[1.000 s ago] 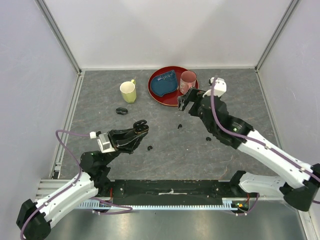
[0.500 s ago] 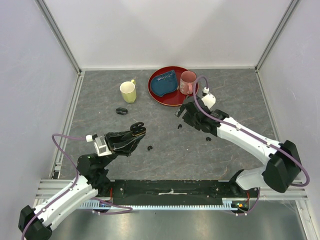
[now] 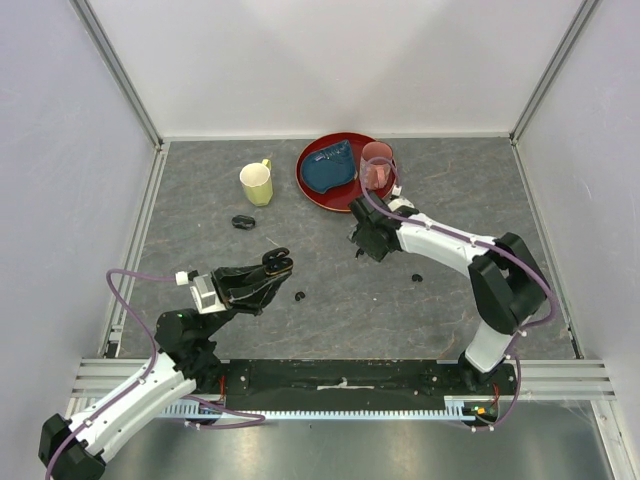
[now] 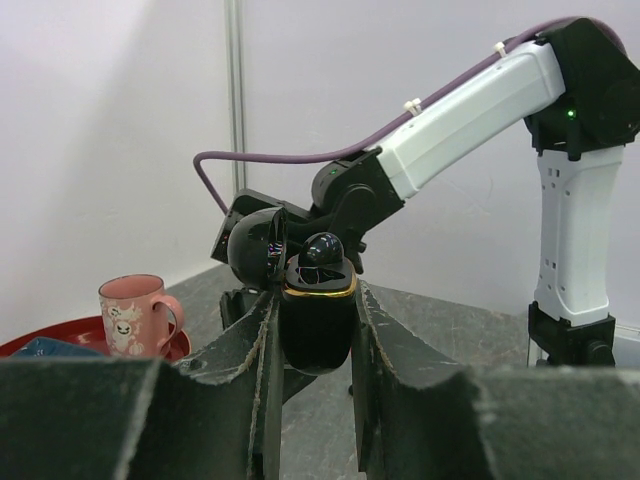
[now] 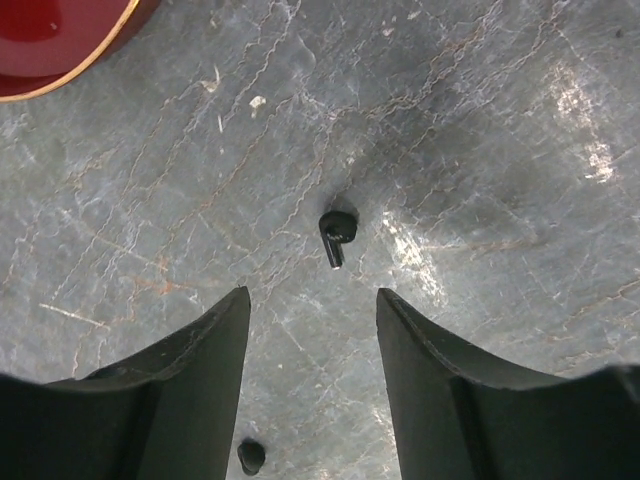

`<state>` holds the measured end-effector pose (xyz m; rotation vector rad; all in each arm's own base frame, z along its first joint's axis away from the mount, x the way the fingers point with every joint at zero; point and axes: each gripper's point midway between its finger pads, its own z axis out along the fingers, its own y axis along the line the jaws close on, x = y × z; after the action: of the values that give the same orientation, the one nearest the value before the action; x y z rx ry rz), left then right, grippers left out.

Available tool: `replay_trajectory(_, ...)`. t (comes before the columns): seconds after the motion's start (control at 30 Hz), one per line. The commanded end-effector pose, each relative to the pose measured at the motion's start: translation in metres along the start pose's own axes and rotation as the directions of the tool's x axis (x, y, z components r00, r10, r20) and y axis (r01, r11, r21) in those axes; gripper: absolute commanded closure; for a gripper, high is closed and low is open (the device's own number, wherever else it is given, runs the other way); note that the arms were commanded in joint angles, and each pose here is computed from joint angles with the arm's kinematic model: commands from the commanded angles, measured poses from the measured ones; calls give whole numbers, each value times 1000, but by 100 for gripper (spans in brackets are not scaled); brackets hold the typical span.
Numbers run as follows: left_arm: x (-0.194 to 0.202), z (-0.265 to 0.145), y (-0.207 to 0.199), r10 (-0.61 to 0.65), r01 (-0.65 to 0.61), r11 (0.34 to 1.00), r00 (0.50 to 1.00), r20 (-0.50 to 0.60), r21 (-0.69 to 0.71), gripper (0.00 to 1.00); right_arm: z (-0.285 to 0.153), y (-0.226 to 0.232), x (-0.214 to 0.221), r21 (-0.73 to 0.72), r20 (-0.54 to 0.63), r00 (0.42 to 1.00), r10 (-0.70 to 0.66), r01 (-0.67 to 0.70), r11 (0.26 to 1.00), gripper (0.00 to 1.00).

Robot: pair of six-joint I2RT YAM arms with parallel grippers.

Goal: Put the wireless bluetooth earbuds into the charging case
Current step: Move the earbud to the center of the board.

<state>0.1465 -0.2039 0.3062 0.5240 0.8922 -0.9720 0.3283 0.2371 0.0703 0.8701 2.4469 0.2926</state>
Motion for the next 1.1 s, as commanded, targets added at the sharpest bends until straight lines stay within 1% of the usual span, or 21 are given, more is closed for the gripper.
replay_trajectory(0.0,-3,-2,3,42,-42,999,999,21,-12,98,4,19,-8,-11,-8,999,36,-36,999,40)
replay_trajectory(0.2,-1,-4,6,45,-44,999,999,19,-28,98,19,15,-4,56,-27,999,20,-19,998,41)
replay_trajectory(0.3,-1,-4,6,47,-46,998,999,21,-32,98,23,12,-6,79,-15,1000,15,-14,997,42)
replay_trajectory(0.6,-1,-4,8,53,-52,998,998,27,-39,98,28,6,-4,109,-15,1000,25,-23,994,46)
replay_trajectory(0.77,-2,-4,9,57,-55,997,998,31,-46,98,32,9,-1,111,-32,999,21,-17,994,47)
replay_trajectory(1.07,-3,-4,9,59,-58,997,998,30,-45,98,40,10,-2,128,-24,999,29,-25,991,49)
